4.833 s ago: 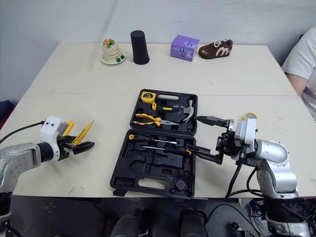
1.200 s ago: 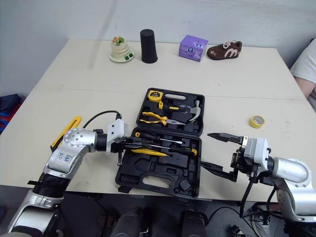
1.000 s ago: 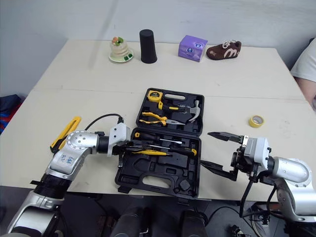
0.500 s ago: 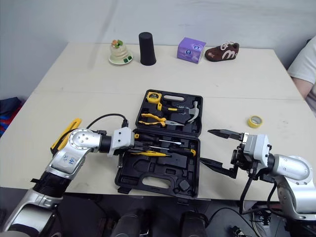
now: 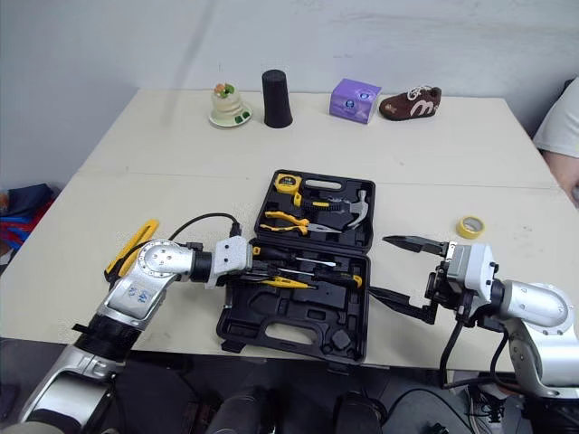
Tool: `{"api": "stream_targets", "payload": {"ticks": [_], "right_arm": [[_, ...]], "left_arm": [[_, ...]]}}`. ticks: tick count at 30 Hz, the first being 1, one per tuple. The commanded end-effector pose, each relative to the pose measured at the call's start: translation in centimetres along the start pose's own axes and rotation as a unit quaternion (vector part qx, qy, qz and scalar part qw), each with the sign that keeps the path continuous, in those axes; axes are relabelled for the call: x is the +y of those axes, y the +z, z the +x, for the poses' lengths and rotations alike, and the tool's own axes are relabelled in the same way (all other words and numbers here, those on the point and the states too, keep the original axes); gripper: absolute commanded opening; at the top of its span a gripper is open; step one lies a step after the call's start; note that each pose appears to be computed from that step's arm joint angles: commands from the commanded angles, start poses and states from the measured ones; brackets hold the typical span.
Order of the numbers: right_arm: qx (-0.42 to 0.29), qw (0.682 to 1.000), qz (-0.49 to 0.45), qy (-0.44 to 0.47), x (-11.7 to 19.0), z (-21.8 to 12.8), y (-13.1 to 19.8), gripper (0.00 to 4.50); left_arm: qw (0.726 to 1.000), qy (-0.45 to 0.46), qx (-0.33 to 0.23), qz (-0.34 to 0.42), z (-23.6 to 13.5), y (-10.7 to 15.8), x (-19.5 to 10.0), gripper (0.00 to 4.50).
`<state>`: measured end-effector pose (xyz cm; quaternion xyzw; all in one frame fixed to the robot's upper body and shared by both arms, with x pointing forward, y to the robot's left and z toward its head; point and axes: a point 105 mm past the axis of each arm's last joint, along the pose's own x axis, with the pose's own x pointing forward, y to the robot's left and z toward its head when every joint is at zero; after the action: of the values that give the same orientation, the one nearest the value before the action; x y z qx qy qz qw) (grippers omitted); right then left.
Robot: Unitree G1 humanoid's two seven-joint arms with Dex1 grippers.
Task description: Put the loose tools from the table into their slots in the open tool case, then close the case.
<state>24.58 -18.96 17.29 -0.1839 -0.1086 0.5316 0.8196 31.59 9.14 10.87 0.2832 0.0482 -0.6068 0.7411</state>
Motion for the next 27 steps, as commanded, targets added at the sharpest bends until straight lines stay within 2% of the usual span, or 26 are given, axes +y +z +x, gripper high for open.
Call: {"api": "stream_targets", "payload": {"ticks": [1, 4, 10, 18, 27], "right_arm": [[-0.009, 1.000, -0.020, -0.001, -0.2, -0.1, 0.7, 4.50], [-0.009, 1.000, -0.020, 0.001, -0.2, 0.1, 0.6, 4.50], [-0.011, 1.000, -0.020, 0.002, -0.1, 0.5, 0.7, 4.50], [-0.009, 1.000, -0.019, 0.000, -0.2, 0.5, 0.6, 4.50], [-0.005, 1.000, -0.018, 0.000, -0.1, 0.1, 0.3, 4.50]], "left_arm": [[0.999, 0.025, -0.031, -0.011, -1.1, 1.1, 1.6, 0.05], [0.999, 0.003, -0.050, -0.003, -1.3, 2.3, 1.4, 0.05], [0.999, -0.023, -0.032, -0.013, -0.4, 1.5, 0.1, 0.05], [0.998, -0.058, -0.005, -0.022, 0.1, 0.0, -2.2, 0.05], [0.997, -0.023, 0.047, -0.052, -0.4, -2.8, -1.7, 0.05]]}}
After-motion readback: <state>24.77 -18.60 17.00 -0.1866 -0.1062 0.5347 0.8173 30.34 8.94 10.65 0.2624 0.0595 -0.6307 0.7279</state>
